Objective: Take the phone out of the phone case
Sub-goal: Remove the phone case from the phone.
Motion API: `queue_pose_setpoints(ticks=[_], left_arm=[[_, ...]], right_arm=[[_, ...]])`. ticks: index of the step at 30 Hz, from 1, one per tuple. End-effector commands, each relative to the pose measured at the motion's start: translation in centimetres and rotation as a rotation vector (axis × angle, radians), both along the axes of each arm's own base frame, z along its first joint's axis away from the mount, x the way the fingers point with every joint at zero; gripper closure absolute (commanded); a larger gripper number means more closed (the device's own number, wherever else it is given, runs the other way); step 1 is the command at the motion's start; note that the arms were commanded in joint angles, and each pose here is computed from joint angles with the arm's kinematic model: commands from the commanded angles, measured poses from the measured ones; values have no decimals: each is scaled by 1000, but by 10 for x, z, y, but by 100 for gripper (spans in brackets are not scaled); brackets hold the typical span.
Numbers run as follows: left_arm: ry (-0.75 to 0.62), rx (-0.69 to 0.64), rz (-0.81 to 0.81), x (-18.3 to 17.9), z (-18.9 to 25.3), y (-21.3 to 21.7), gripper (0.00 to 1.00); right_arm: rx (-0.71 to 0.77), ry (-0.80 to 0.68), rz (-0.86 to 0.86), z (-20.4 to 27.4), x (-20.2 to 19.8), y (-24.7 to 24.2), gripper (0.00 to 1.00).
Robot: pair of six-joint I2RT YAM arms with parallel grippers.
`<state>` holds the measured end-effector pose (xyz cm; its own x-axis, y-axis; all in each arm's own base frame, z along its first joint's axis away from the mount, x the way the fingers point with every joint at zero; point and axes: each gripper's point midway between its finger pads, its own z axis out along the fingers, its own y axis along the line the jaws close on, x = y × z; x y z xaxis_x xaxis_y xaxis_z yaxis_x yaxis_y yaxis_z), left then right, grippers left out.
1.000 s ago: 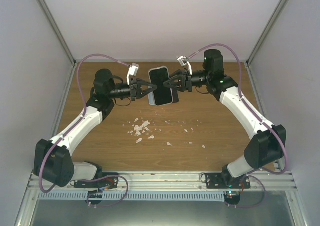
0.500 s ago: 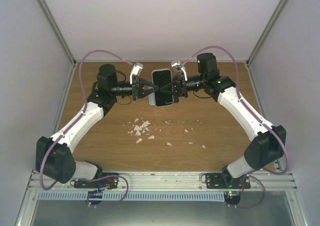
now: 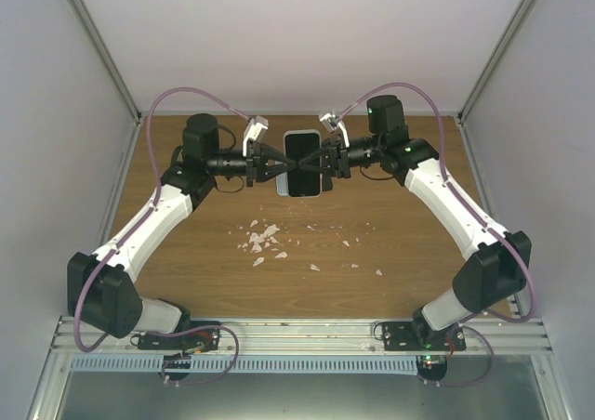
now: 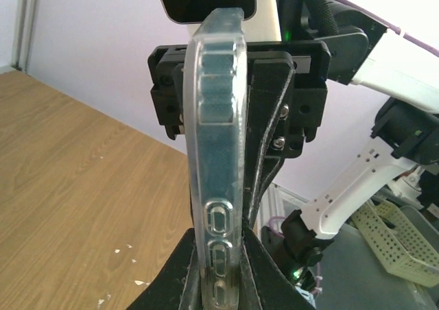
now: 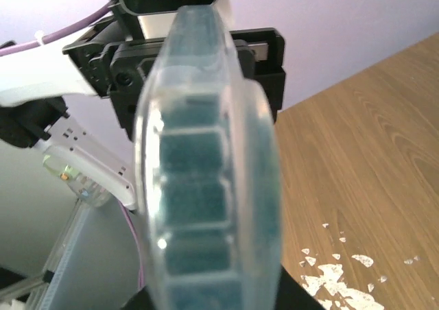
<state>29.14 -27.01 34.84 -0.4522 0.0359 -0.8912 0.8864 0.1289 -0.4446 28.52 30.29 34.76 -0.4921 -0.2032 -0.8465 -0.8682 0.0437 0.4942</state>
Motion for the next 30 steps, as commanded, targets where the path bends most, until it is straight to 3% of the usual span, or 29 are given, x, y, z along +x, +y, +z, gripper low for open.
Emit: queue_pose_setpoints(ticks=[1, 4, 6, 11, 19, 30], left_arm=[[-54, 1, 14, 5, 7, -1, 98], [-55, 3, 26, 8, 7, 0, 81], [-47, 3, 30, 9, 6, 2, 71], [-28, -8, 31, 6, 1, 9, 59], [-3, -15, 6, -9, -14, 11, 54], [2, -11, -6, -13, -19, 5, 54]], right_arm=[[50, -35, 31, 20, -2, 0, 90], [73, -26, 36, 26, 1, -4, 99], [91, 6, 43, 29, 2, -8, 99], [139, 44, 76, 42, 3, -15, 100], [170, 72, 77, 52, 6, -21, 99], [179, 110, 81, 51, 7, -22, 99]])
